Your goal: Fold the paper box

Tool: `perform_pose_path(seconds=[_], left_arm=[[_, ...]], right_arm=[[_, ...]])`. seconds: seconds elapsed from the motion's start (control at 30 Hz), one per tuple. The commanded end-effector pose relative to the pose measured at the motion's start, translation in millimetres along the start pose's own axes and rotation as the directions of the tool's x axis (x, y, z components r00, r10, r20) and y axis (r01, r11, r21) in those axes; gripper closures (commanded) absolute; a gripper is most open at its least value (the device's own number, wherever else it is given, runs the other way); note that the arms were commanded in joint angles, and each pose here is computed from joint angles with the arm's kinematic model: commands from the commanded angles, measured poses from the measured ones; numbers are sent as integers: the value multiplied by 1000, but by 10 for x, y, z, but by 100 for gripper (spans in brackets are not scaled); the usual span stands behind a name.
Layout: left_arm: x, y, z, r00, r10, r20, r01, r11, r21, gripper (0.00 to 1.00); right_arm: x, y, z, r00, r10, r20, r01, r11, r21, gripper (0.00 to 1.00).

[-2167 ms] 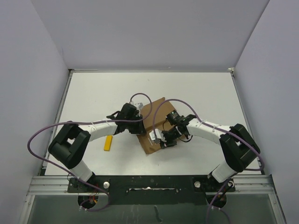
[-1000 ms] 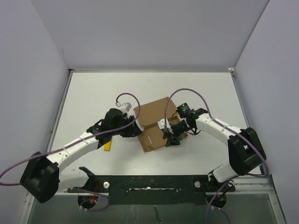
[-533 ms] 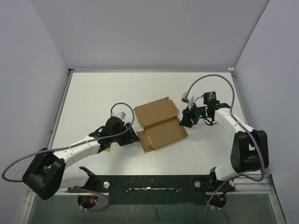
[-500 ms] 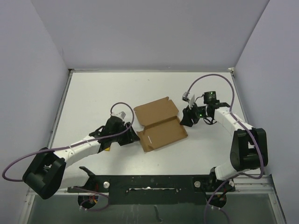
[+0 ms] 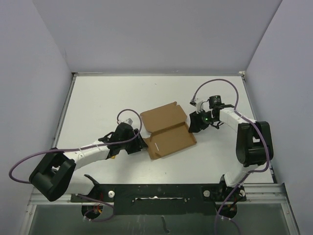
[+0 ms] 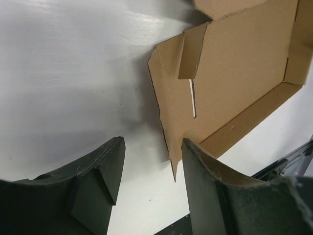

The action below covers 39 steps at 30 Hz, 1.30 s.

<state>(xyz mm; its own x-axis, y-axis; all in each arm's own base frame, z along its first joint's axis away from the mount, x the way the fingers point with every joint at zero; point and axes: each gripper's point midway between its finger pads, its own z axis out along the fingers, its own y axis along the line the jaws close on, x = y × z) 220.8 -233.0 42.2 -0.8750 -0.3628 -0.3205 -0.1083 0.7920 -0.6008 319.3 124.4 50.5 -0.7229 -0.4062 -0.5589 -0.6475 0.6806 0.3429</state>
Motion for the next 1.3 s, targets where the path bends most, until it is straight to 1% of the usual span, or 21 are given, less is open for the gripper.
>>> perform_pose_path(seconds=[0.0,0.2,0.33,0.43,0.5,0.67,0.8,1.0,1.23,1.27], left_arm=[[-168,-293,62,999,-8,49,5,998,69,52],[-177,-377,133,999,-7,41,4,997,83,56],[-187,-389,183,999,-5,42,1,997,79,62],[-179,-382,219,999,-7,37,4,997,75,67],[-177,-386,226,999,-9,35,6,997,77,72],[-203,-402,224,999,-5,42,1,997,76,78],[-220,-418,223,999,4,44,-7,997,73,79],[-271,-417,220,998,32,53,-35,998,48,84],[-309,-382,197,996,71,60,-72,997,10,86],[-313,-364,195,995,80,61,-80,997,0,87]], right_arm=[[-130,32,16,1000,11,12,-11,1000,-5,55],[-130,95,45,1000,21,11,-20,999,-27,56],[-116,115,65,999,34,6,-34,999,-42,59],[-113,126,71,999,43,6,-43,998,-47,59],[-115,135,72,999,50,7,-49,997,-53,59],[-119,153,71,998,59,12,-58,996,-62,59],[-107,184,89,997,70,10,-69,994,-81,59],[-99,221,106,996,94,4,-93,990,-109,60],[-105,259,111,994,105,7,-103,986,-130,60],[-102,264,115,994,108,6,-106,985,-134,60]])
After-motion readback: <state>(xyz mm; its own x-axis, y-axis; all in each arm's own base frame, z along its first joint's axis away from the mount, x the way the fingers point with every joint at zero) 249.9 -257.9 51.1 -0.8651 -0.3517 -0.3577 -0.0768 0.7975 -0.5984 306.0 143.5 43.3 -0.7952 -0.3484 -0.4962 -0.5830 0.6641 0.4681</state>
